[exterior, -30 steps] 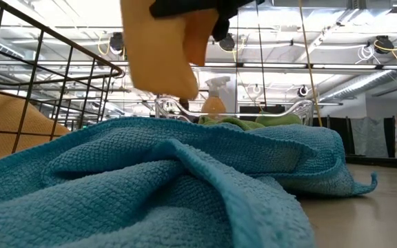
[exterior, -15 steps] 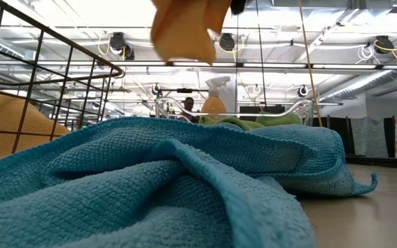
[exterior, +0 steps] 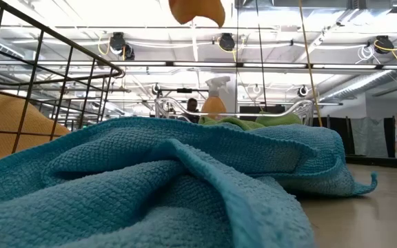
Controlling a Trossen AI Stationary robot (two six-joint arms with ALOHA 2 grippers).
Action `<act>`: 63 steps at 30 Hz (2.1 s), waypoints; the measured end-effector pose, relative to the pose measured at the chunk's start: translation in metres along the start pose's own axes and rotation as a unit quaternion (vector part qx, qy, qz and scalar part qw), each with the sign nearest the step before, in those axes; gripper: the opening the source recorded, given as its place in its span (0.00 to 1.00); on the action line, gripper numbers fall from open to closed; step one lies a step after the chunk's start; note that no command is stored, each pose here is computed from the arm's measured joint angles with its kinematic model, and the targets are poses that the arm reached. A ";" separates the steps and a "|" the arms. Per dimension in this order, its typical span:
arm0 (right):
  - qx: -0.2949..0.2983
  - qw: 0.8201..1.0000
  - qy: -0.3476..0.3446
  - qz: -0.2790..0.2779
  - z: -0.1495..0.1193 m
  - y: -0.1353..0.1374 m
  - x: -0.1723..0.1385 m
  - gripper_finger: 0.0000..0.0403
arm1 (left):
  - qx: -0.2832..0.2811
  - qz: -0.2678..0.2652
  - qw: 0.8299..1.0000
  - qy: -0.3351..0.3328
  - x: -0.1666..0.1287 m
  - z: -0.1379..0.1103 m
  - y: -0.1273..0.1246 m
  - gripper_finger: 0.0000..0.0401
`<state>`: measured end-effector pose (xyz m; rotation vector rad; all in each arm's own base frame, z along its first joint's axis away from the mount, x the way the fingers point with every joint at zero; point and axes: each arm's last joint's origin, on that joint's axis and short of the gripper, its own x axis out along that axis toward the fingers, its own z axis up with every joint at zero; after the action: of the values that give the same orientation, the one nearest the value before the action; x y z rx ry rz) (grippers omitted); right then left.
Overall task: Sort microfiber towel by color & place in baskets
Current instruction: Put the yellow towel into the mesh basket
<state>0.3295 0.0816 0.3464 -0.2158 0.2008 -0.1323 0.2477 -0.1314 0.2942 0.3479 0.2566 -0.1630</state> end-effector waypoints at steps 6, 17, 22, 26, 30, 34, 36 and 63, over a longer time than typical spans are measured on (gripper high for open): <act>-0.027 0.998 0.018 -0.050 -0.002 -0.002 0.000 0.01 | 0.026 -0.047 0.998 0.035 -0.005 -0.007 -0.015 0.64; -0.028 0.998 0.010 -0.052 0.000 0.002 -0.002 0.01 | 0.111 -0.058 0.990 0.057 -0.023 -0.008 -0.045 0.67; -0.029 0.999 0.008 -0.039 0.001 0.009 -0.005 0.01 | 0.070 0.130 0.988 -0.040 -0.027 0.025 -0.033 0.67; -0.027 0.999 -0.002 -0.033 0.003 0.014 -0.007 0.01 | 0.029 0.115 0.987 -0.112 -0.024 0.032 -0.025 0.67; -0.026 1.000 -0.008 -0.016 0.004 0.017 -0.008 0.00 | -0.021 0.118 0.983 -0.140 -0.014 0.028 -0.012 0.67; -0.013 1.000 -0.021 0.005 0.004 0.021 -0.005 0.00 | -0.033 0.163 0.977 -0.130 0.002 0.021 0.005 0.69; -0.017 1.000 -0.025 0.005 0.003 0.023 -0.001 0.00 | -0.040 0.172 0.975 -0.137 0.011 0.018 0.012 0.73; 0.020 1.000 0.005 0.006 -0.004 0.026 -0.001 0.19 | -0.051 0.080 0.986 -0.135 0.044 -0.005 0.039 0.06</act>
<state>0.3301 0.1062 0.3375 -0.1739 0.2097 -0.1248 0.2968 -0.0981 0.2900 0.2397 -0.0318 -0.0377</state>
